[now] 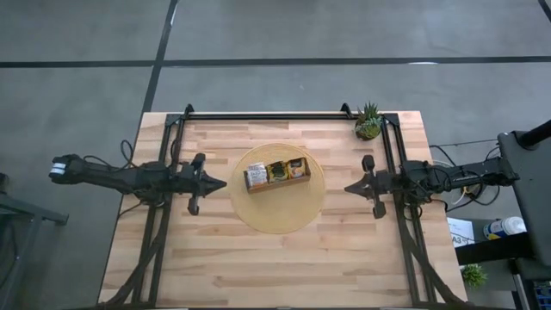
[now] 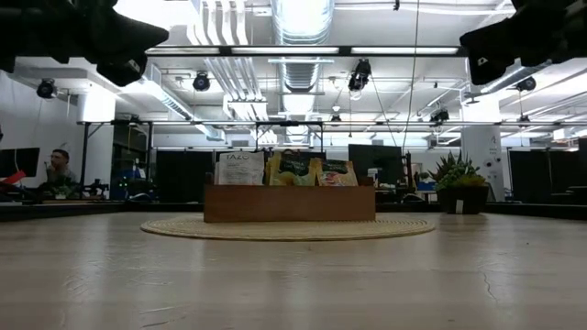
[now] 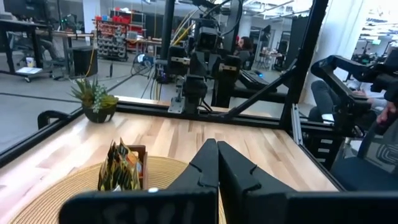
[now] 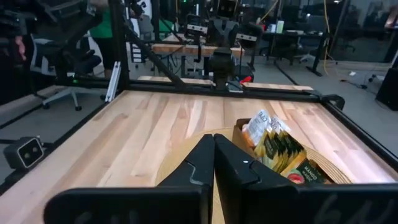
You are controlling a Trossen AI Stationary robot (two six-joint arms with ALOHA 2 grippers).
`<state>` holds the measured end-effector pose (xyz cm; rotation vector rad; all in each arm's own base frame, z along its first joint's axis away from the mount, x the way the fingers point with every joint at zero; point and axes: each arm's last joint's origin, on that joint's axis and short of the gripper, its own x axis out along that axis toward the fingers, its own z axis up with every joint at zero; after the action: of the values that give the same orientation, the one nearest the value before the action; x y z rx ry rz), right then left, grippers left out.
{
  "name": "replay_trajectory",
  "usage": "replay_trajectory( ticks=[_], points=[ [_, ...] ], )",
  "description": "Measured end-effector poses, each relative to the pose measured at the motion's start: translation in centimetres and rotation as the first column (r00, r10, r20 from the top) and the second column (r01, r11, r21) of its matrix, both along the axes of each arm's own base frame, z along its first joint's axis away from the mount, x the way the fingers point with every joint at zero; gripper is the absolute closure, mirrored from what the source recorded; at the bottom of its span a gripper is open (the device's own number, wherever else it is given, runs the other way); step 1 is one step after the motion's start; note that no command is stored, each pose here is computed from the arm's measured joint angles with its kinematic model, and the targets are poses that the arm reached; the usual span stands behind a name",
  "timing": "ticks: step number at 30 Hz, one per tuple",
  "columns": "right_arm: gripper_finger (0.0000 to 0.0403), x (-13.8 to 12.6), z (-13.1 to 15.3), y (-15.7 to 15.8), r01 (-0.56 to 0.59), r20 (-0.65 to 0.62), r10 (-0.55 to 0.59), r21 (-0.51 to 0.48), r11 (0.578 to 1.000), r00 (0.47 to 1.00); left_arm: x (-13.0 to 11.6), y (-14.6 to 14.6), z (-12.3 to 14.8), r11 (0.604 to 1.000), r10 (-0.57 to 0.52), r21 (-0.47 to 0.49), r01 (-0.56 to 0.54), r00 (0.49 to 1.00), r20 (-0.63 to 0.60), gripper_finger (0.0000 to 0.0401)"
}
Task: Pick & Place Tea
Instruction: Return to Home Position
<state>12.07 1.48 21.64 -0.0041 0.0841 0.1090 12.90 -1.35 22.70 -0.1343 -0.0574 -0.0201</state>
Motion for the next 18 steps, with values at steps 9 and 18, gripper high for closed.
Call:
replay_trajectory(
  ticks=[9, 18],
  points=[
    [0.0394, -0.5, -1.0, 0.0, -0.028, 0.006, 0.028, 0.005, 1.000, 1.000, -0.5, 0.1, -1.5, 1.000, 0.000, 0.001, 0.000, 1.000, -0.021, 0.0401],
    [0.0394, -0.5, -1.6, 0.1, -0.047, -0.012, 0.047, 0.016, 0.999, 0.999, -0.5, 0.1, -3.0, 1.000, 0.000, 0.001, 0.000, 0.998, -0.055, 0.0401]
  ],
)
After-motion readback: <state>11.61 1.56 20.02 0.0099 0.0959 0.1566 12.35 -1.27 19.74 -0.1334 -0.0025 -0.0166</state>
